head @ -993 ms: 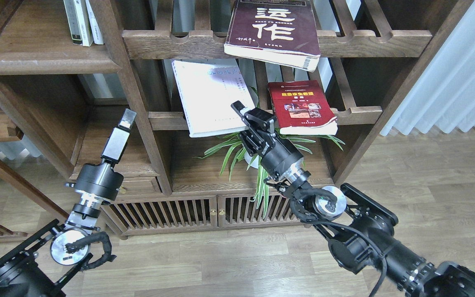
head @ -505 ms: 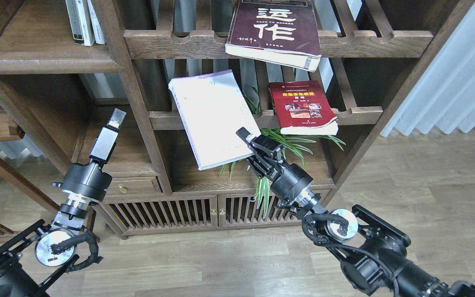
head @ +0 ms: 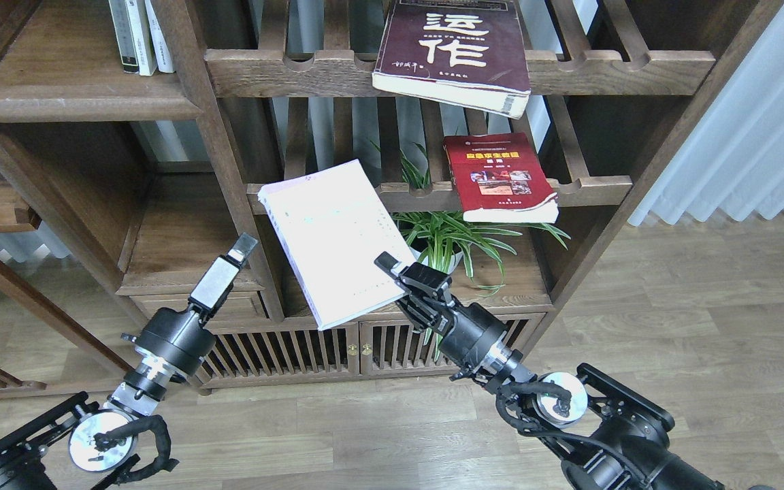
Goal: Organize books on shelf
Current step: 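Tip the white book out of the shelf with the right gripper, then hold the white book between both grippers and lower it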
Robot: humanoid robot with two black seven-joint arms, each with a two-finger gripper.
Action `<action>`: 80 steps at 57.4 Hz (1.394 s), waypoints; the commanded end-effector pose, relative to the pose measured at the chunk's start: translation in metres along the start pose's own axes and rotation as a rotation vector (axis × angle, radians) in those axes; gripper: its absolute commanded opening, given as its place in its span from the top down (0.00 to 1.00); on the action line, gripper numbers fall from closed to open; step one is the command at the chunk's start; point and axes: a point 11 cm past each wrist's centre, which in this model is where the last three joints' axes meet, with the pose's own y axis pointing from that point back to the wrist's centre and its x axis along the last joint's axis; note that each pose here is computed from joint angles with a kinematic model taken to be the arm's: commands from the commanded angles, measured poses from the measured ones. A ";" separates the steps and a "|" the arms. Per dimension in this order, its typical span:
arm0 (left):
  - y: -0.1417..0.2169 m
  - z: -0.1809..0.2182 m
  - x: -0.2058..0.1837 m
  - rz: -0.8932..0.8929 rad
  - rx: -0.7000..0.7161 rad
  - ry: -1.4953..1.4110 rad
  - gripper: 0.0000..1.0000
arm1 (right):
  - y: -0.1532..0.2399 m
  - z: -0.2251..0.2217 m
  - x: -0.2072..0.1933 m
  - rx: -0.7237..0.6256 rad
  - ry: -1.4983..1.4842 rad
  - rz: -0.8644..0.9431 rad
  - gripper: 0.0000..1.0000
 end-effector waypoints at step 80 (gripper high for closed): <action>0.034 -0.053 0.015 0.062 0.149 0.028 0.13 | 0.016 0.053 0.029 -0.164 0.021 0.092 0.96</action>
